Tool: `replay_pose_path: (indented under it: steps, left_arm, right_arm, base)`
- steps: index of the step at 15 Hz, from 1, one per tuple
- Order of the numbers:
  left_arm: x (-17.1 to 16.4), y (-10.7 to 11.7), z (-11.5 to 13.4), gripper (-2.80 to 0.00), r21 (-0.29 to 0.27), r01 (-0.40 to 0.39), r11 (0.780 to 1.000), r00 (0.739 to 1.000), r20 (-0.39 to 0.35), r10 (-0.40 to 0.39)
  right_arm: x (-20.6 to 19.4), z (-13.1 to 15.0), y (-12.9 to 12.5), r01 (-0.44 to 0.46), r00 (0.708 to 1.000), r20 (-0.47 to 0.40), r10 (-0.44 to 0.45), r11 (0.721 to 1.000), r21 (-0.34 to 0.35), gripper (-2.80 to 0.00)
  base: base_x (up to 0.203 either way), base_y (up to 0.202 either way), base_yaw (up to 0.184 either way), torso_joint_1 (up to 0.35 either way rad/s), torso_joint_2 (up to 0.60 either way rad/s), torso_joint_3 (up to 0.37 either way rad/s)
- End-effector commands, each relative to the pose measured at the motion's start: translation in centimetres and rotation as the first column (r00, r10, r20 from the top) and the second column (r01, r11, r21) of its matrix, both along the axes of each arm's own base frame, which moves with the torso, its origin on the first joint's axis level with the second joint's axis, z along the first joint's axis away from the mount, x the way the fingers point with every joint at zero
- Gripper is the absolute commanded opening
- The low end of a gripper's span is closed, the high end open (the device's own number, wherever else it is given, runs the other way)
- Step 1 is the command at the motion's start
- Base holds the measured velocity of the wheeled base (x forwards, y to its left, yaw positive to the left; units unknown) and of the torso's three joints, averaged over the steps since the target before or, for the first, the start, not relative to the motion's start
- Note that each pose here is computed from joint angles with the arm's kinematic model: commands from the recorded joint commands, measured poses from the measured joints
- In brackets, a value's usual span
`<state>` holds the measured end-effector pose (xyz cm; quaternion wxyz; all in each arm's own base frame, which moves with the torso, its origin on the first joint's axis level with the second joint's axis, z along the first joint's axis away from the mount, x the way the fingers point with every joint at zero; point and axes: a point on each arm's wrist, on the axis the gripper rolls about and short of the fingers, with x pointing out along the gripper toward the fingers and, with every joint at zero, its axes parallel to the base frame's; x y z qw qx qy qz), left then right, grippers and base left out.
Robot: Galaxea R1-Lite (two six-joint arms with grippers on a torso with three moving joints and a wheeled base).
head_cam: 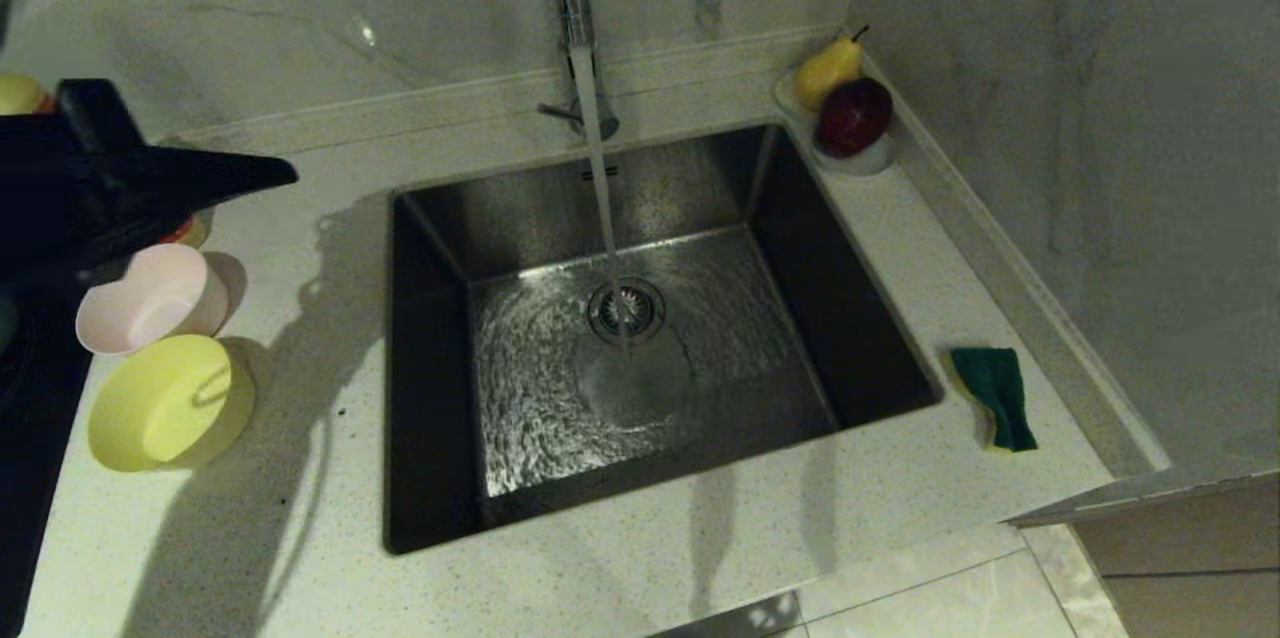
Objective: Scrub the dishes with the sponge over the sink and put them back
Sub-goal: Turn off the faucet
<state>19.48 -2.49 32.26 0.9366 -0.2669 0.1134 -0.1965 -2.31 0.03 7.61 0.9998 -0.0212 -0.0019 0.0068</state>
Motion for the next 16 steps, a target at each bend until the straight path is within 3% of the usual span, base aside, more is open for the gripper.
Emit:
replay_pose_path:
  steps: [1,8,11,16]
  left_arm:
    - [5.9,-1.9,-2.8,-2.80,-0.034,0.057,0.998,0.992,-0.111,-0.060]
    - [10.5,-5.6,-4.8,-2.80,-0.068,0.139,0.988,0.982,-0.119,-0.147]
    - [11.3,-6.8,-5.6,-2.80,-0.062,0.131,0.989,0.983,-0.123,-0.138]
    - [12.1,-7.5,-5.4,-2.80,-0.114,0.136,0.984,0.985,-0.093,-0.146]
  right_arm:
    - [0.0,0.0,0.0,-0.001,1.000,0.000,0.001,1.000,-0.001,-2.80]
    - [0.0,0.0,0.0,0.000,1.000,0.001,0.000,1.000,-0.001,-2.80]
    - [0.0,0.0,0.0,-0.002,1.000,0.001,0.002,1.000,-0.001,-2.80]
    - [0.0,0.0,0.0,-0.002,1.000,0.001,0.002,1.000,-0.001,-2.80]
  base:
    - [0.000,0.000,0.000,0.000,0.00,0.000]
    - [0.000,0.000,0.000,0.000,0.00,0.000]
    - [0.000,0.000,0.000,0.000,0.00,0.000]
    - [0.000,0.000,0.000,0.000,0.00,0.000]
